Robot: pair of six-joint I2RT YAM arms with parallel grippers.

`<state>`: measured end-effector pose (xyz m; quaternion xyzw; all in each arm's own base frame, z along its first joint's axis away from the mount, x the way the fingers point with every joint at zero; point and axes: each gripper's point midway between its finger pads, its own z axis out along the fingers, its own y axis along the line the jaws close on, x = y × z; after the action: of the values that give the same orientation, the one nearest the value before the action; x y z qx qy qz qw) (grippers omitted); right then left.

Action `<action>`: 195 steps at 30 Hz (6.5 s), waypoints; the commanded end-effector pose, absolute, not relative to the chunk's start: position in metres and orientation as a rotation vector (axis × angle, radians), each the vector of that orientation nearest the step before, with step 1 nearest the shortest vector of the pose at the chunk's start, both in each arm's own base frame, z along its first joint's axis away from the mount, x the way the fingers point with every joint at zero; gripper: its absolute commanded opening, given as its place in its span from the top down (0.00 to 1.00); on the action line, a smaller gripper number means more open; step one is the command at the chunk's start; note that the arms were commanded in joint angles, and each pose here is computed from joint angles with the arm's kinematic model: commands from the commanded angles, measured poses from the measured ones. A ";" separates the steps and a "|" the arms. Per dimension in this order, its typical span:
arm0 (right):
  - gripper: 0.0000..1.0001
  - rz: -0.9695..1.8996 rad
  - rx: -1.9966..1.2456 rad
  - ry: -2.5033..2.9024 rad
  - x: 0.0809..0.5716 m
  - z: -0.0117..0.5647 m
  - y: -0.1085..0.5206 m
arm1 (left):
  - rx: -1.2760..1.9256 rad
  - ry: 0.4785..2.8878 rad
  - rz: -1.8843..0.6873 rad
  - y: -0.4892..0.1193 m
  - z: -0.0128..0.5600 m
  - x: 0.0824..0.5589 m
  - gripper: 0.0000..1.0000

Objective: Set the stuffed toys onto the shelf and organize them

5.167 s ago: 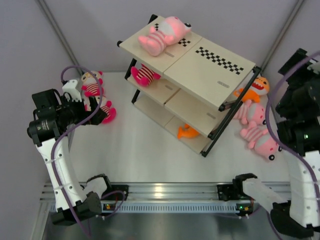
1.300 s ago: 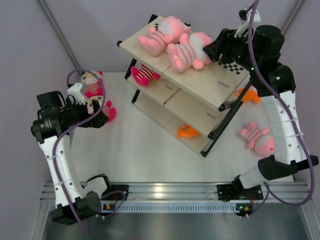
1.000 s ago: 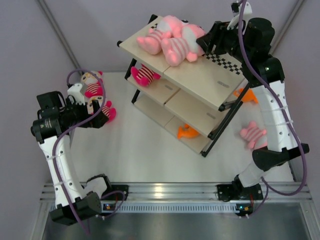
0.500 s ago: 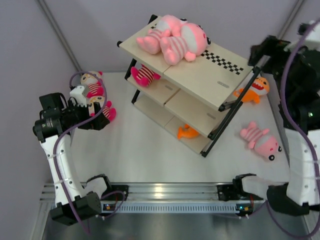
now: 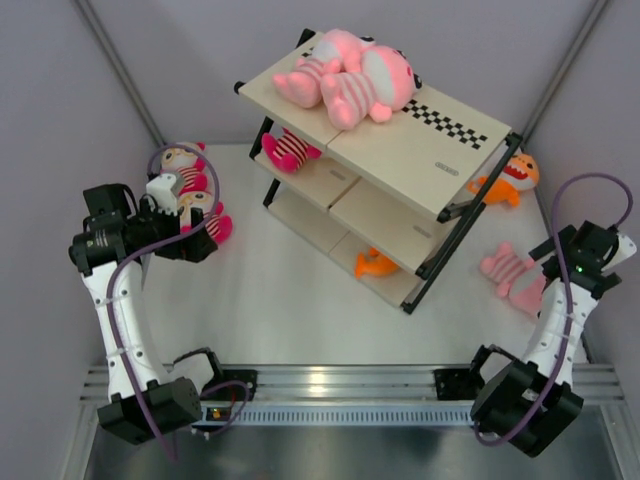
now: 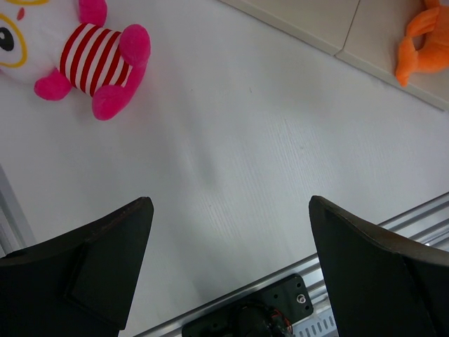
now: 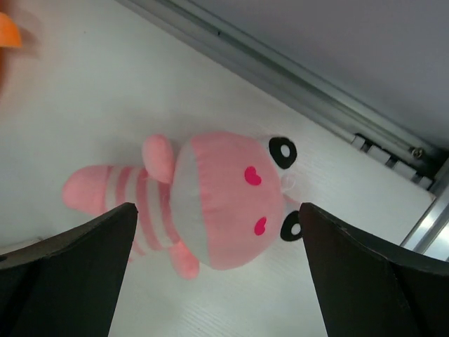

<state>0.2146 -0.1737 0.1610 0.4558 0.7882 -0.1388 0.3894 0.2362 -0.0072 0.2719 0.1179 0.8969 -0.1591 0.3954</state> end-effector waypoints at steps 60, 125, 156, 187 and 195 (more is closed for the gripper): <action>1.00 0.538 -0.153 1.608 0.260 0.561 0.092 | 0.205 2.264 -0.153 0.029 0.215 0.251 0.01; 0.04 0.063 0.160 1.366 0.226 0.535 0.004 | 0.067 2.385 0.158 0.102 0.169 0.303 0.01; 0.03 -0.065 0.055 1.464 0.247 0.480 0.004 | 0.830 2.338 0.554 0.030 0.077 0.413 0.25; 0.02 -0.077 0.004 1.489 0.240 0.479 0.005 | 1.697 1.669 -0.199 -0.096 0.208 0.206 1.00; 0.02 -0.070 0.020 1.473 0.232 0.479 0.003 | 1.879 1.049 0.108 -0.107 0.289 0.183 1.00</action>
<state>0.2420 0.0062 0.4636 0.0016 0.6921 -0.0354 0.7209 0.2010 -0.0884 0.2592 0.7061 0.5572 0.0241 0.4363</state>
